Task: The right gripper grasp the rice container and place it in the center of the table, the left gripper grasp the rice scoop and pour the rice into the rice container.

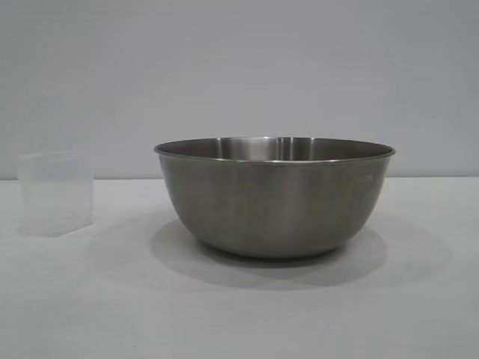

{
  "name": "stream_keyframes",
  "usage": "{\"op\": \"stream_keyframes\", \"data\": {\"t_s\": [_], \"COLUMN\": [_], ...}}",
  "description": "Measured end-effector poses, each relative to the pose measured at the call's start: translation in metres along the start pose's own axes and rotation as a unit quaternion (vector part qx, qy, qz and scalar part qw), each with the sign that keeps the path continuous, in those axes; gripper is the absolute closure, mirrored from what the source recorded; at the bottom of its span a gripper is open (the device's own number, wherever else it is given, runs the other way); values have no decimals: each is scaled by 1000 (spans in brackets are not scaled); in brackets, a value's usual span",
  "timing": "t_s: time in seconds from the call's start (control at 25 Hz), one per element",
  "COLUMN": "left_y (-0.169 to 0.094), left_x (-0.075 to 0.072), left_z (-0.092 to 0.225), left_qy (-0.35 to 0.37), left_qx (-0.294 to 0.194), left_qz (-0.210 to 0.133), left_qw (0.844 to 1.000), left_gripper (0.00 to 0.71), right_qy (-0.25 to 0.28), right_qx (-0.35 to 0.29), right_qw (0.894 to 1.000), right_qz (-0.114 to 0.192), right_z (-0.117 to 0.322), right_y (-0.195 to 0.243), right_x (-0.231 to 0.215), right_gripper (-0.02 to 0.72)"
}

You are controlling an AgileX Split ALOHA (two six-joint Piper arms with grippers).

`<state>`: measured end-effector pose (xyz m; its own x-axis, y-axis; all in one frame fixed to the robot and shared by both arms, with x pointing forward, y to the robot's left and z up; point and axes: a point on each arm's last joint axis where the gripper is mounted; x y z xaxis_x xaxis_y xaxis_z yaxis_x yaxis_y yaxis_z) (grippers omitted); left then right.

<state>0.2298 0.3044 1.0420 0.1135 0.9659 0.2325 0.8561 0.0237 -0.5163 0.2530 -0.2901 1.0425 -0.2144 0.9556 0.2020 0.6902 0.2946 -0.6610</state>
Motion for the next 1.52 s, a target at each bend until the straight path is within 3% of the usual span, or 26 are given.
{"op": "stream_keyframes", "data": {"t_s": [0.84,1.08,1.4,1.52], "left_y": [0,0,0,0], "left_x": [0,0,0,0], "left_z": [0,-1,-1,-1], "left_qy": [0,0,1,1], "left_qx": [-2,-3,-4,-5], "left_qz": [0,-1,-2,-2], "left_qw": [1000,1000,1000,1000], "left_gripper": [576,576,576,576], "right_qy": [0,7,93,108], "right_qx": [-2,-59,-117,-122], "right_qw": [1000,998,983,979], "right_qz": [0,-3,103,122], "right_z": [0,10,17,16], "right_y": [0,-13,-18,-18], "right_x": [0,-2,0,0], "right_gripper": [447,447,447,447]}}
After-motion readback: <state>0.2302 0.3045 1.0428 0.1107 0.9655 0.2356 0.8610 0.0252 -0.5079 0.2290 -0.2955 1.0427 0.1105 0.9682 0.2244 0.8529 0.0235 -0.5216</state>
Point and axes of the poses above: a point on each arm's last joint axis where the gripper is mounted, y pointing out along that axis toward the gripper, x along the wrist's bending axis when the last joint is at zero, z = x × y, and after that the axes turned 14 degrees about y, right-handed
